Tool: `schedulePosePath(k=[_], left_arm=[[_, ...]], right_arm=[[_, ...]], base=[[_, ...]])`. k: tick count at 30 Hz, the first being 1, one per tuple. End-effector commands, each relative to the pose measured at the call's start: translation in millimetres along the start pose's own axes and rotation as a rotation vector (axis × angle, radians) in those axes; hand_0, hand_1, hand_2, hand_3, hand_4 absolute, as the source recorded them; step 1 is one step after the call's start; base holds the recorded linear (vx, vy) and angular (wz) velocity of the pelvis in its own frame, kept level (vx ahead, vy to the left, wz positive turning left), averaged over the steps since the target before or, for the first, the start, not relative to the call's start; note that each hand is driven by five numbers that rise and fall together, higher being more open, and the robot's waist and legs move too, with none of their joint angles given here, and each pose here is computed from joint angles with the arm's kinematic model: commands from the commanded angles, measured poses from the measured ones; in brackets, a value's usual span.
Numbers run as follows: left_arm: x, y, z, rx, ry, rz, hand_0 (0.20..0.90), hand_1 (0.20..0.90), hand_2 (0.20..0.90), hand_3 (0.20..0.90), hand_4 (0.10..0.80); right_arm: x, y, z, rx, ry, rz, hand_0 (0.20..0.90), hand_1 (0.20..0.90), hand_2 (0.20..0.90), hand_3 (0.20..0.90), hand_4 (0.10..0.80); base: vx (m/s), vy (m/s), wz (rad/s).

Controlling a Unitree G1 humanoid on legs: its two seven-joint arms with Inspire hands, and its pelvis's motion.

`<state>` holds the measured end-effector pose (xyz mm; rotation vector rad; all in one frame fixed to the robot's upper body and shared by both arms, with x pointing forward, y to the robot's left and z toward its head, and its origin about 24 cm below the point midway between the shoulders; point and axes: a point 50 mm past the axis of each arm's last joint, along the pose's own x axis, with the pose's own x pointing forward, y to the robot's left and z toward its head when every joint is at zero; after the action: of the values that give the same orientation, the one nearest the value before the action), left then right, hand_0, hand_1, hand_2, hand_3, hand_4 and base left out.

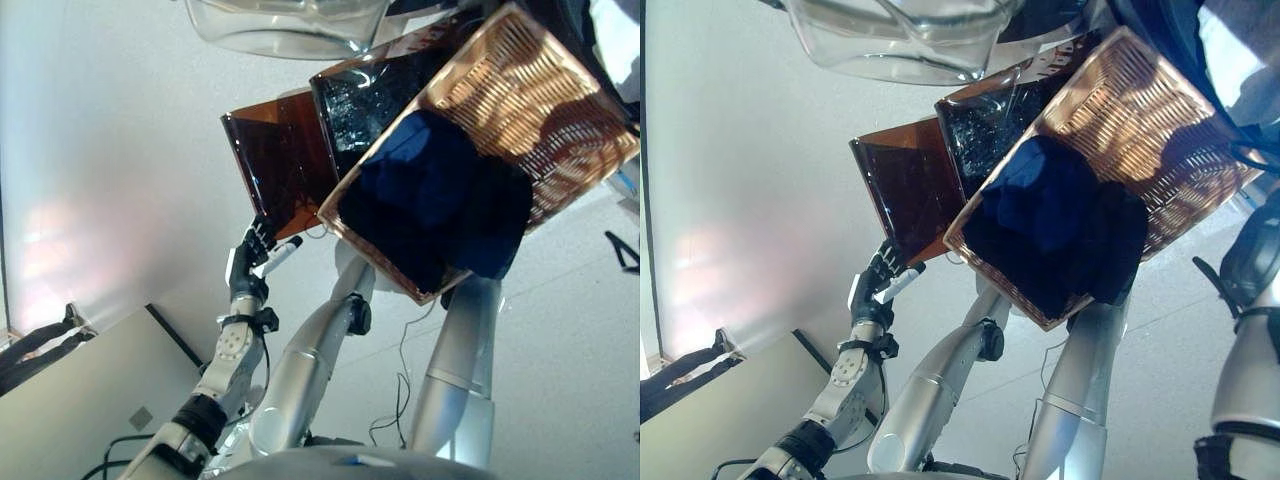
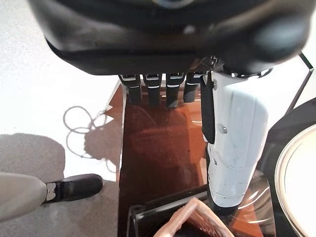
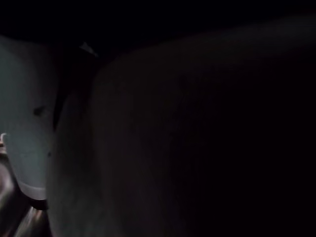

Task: Pick up the clothes and place them into the washing machine

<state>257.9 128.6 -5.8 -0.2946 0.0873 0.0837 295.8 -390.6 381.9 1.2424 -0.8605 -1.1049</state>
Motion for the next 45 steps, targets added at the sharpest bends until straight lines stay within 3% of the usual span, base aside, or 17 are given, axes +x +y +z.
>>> schedulePosePath(k=[1,14,15,16,34,45], left_arm=[[-8.7,20.4,9.5,-0.011,-0.067,0.063,0.900,0.900,0.900,0.900,0.800],[-11.1,29.6,11.9,-0.011,-0.080,0.096,0.900,0.900,0.900,0.900,0.800],[-10.9,29.8,12.4,-0.012,-0.083,0.098,0.900,0.900,0.900,0.900,0.800],[-11.5,29.9,12.1,-0.013,-0.083,0.097,0.900,0.900,0.900,0.900,0.800],[-8.9,33.6,19.4,-0.019,-0.110,0.087,0.900,0.900,0.900,0.900,0.800],[-5.5,37.6,24.3,-0.037,-0.136,0.110,0.900,0.900,0.900,0.900,0.800]], right_arm=[[-12.0,65.6,116.4,0.121,-0.433,0.291,0.200,0.200,0.200,0.200,0.300],[-4.7,58.2,114.5,0.040,-0.461,0.284,0.200,0.200,0.200,0.200,0.300],[-4.6,57.8,112.7,0.032,-0.458,0.283,0.376,0.376,0.376,0.376,0.425],[-4.2,57.5,109.4,0.020,-0.444,0.286,0.900,0.900,0.900,0.900,0.800],[0.0,40.4,61.2,-0.226,-0.364,0.304,0.900,0.900,0.900,0.900,0.800],[-16.2,19.2,-2.9,-0.404,-0.255,0.404,0.900,0.900,0.900,0.900,0.800]], base=[[0.014,-0.003,0.03],[0.002,-0.001,0.01],[0.000,0.000,0.00],[0.000,0.000,0.00],[-0.018,0.014,0.00],[-0.043,0.053,-0.09]])
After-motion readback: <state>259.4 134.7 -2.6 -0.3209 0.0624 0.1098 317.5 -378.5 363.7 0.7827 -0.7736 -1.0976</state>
